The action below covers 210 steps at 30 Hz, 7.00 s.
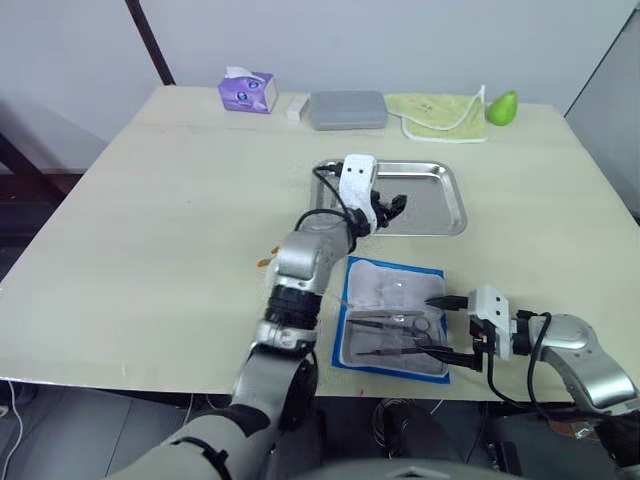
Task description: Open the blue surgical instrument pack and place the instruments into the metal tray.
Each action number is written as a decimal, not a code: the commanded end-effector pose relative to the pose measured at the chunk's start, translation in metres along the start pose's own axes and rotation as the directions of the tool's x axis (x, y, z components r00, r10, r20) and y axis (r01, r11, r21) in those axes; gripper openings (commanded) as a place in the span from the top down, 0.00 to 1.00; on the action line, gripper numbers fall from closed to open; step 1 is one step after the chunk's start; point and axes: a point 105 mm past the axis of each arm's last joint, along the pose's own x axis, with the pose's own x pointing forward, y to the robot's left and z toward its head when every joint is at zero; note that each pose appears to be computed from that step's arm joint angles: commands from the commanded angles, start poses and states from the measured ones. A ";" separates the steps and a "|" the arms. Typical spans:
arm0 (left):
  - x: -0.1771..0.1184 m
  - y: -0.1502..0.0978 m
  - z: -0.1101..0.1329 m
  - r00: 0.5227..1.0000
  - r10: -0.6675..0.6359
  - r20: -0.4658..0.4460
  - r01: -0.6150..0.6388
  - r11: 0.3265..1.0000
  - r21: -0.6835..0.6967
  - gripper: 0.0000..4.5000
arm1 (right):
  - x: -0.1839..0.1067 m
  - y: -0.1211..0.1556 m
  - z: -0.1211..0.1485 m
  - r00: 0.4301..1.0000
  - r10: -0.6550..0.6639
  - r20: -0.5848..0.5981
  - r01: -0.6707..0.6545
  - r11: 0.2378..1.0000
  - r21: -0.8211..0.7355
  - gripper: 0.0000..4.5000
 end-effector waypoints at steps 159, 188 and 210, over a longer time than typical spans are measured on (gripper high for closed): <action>-0.146 0.034 -0.016 0.654 -0.240 -0.717 0.645 0.672 0.364 0.99 | 0.015 0.018 -0.058 0.975 0.092 -0.202 -0.063 0.988 0.144 0.00; 0.028 0.046 0.029 0.867 0.497 -0.025 -0.477 0.845 0.241 0.99 | 0.003 0.008 -0.056 0.976 0.065 -0.209 -0.036 0.989 0.141 0.00; 0.049 0.047 -0.021 0.797 0.566 -0.212 -0.544 0.825 0.156 0.99 | 0.002 0.012 -0.056 0.975 0.065 -0.214 -0.034 0.989 0.146 0.00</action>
